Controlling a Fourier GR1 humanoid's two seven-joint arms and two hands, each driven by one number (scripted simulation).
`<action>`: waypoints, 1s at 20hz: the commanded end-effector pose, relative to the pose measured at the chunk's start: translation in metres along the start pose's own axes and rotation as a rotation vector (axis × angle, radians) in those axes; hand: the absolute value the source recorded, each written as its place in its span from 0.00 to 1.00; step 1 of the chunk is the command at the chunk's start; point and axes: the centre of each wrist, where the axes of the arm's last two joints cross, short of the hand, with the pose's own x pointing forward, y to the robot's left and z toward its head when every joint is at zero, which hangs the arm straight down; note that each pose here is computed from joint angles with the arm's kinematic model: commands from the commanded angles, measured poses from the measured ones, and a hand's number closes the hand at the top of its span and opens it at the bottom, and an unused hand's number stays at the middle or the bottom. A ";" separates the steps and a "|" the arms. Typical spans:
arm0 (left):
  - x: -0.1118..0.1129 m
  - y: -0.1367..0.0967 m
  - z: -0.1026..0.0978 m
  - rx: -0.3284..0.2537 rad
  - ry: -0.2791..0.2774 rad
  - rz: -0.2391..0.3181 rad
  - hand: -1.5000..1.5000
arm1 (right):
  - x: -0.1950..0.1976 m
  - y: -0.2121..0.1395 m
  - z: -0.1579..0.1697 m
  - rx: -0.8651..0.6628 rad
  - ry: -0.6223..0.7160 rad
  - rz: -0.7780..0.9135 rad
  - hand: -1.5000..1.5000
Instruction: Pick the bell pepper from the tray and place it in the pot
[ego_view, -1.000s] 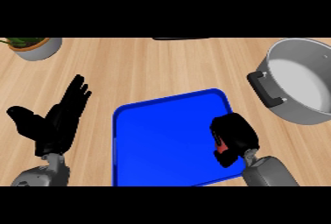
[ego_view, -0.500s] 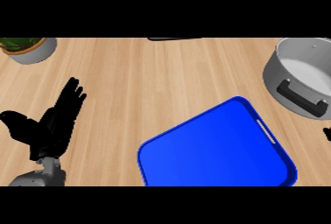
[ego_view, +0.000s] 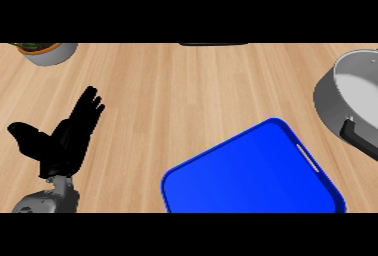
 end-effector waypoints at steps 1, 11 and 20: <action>0.003 -0.004 -0.004 -0.012 0.005 -0.004 0.50 | 0.002 -0.044 0.003 -0.109 -0.132 -0.068 1.00; -0.016 -0.019 0.001 -0.033 -0.010 -0.016 0.50 | 0.064 -0.070 -0.041 -0.080 -0.124 -0.175 1.00; -0.001 -0.010 -0.010 -0.050 -0.027 -0.003 0.50 | 0.097 -0.021 -0.099 -0.044 -0.049 -0.159 1.00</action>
